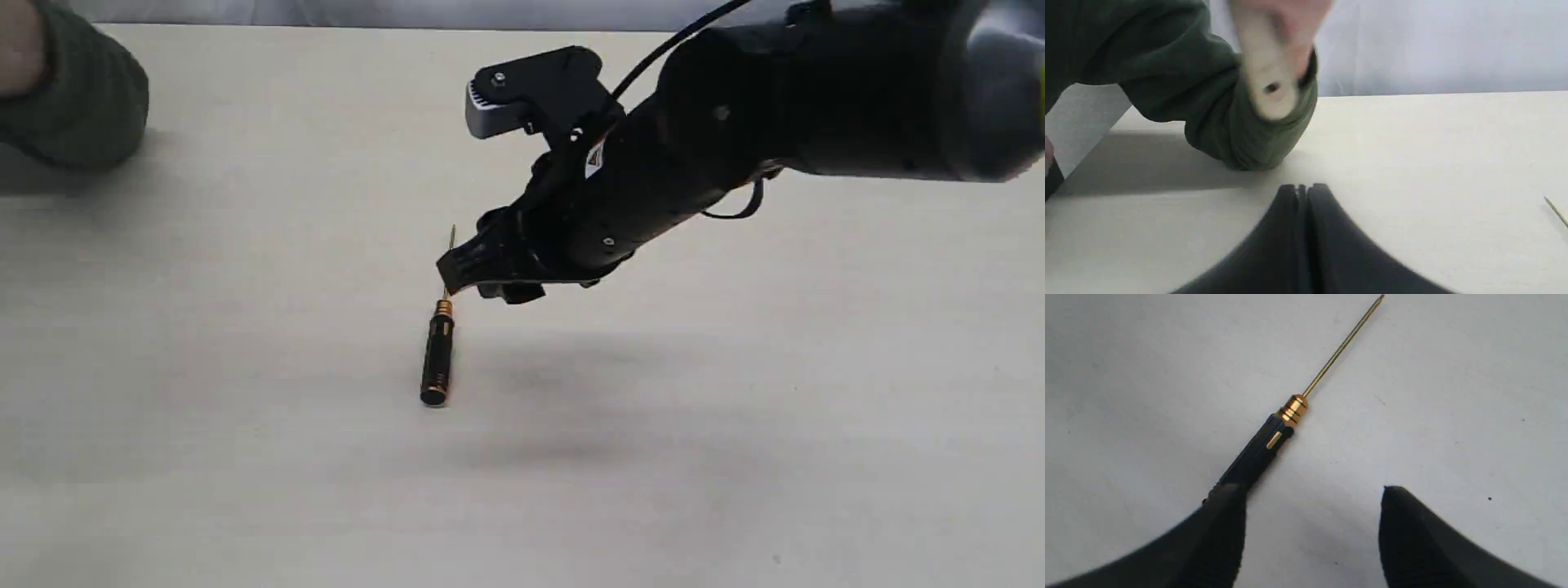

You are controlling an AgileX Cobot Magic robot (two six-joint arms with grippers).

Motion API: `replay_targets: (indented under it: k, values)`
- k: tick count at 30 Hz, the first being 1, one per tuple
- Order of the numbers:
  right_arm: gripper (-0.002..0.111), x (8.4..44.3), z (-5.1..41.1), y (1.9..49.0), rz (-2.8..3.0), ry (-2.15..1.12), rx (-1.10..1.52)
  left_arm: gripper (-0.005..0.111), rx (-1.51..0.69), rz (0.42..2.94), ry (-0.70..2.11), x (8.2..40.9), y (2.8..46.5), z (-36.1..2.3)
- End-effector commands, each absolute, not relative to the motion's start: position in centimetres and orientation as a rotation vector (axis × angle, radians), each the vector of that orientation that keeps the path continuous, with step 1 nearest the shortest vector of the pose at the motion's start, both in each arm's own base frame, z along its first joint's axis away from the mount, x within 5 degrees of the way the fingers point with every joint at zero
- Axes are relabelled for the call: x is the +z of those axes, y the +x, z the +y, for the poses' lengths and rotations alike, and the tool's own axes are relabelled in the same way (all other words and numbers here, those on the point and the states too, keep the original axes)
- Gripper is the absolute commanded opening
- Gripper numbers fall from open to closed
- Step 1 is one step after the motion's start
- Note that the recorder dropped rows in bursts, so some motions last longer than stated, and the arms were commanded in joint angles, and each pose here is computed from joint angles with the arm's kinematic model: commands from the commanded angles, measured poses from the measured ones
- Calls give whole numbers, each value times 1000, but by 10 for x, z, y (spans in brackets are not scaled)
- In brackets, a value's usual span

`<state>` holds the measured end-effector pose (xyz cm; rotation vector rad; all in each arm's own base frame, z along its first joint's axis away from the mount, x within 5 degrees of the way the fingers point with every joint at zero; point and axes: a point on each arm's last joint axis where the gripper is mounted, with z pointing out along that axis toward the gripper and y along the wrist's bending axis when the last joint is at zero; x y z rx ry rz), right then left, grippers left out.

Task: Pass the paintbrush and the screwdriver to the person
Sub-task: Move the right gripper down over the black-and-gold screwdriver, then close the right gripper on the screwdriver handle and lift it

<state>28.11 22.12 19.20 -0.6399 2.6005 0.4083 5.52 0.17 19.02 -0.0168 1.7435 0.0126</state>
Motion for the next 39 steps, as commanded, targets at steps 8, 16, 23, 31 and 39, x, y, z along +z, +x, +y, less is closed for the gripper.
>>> replay_targets:
  k: [8,16,23,31,39]
  values:
    - [51,157,239,291,2662,-597,525,0,5,1732,-13,191,55,1]
    - [51,147,255,304,2715,-593,558,0,5,1732,-13,191,55,1]
    - [41,132,266,307,2747,-590,557,0,5,1732,-13,191,55,1]
    - [53,129,266,307,2761,-577,560,0,1,1735,-16,190,55,1]
    - [54,119,267,307,2796,-546,554,0,1,1733,-16,191,55,1]
